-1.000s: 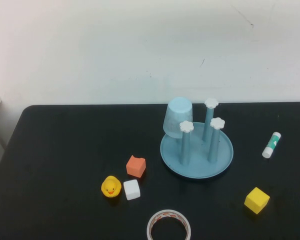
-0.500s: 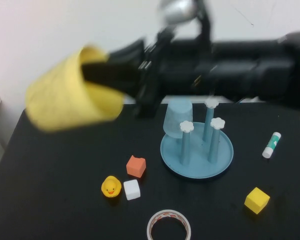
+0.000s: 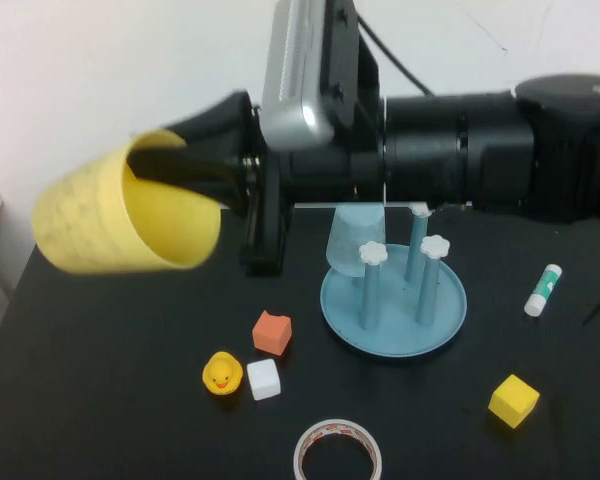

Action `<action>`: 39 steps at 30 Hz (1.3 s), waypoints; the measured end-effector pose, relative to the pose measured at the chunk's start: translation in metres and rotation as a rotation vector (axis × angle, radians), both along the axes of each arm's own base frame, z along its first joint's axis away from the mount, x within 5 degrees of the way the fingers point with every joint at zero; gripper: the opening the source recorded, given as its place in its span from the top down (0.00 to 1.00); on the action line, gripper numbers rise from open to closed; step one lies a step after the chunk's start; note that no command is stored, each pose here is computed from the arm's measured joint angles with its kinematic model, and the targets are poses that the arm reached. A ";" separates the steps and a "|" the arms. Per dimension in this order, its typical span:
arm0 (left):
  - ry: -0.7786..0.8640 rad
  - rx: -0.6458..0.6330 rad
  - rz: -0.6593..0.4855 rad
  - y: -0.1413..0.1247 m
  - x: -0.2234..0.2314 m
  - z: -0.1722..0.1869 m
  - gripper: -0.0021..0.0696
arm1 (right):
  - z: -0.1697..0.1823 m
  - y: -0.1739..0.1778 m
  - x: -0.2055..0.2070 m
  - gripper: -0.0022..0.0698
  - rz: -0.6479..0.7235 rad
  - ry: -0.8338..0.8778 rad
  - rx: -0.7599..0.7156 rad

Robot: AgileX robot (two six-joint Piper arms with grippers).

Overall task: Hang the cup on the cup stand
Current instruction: Adjust the cup with two arms

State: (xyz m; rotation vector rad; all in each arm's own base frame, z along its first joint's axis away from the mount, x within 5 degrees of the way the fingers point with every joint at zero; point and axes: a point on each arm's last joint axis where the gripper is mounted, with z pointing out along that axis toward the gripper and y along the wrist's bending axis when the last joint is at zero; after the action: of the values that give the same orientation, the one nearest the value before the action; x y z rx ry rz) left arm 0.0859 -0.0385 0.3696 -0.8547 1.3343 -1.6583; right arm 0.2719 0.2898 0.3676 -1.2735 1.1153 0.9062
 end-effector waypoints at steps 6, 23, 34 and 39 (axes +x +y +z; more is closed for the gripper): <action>0.037 -0.044 -0.004 0.000 0.003 -0.010 0.01 | 0.028 0.003 -0.001 0.93 0.010 -0.091 0.052; 0.038 -0.040 -0.002 0.000 0.003 -0.011 0.01 | 0.027 0.072 -0.071 0.93 0.169 -0.454 0.043; 0.033 -0.014 0.032 0.003 0.005 -0.012 0.16 | 0.022 0.075 -0.067 0.93 0.149 -0.435 0.031; 0.013 0.032 0.052 0.004 0.006 -0.013 0.19 | 0.020 0.076 -0.065 0.84 0.134 -0.415 0.021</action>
State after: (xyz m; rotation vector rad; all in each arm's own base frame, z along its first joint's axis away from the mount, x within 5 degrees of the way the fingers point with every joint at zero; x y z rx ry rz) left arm 0.0914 -0.0349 0.3571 -0.8755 1.3335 -1.5895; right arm 0.2068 0.3660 0.3873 -1.4512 0.6986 0.7051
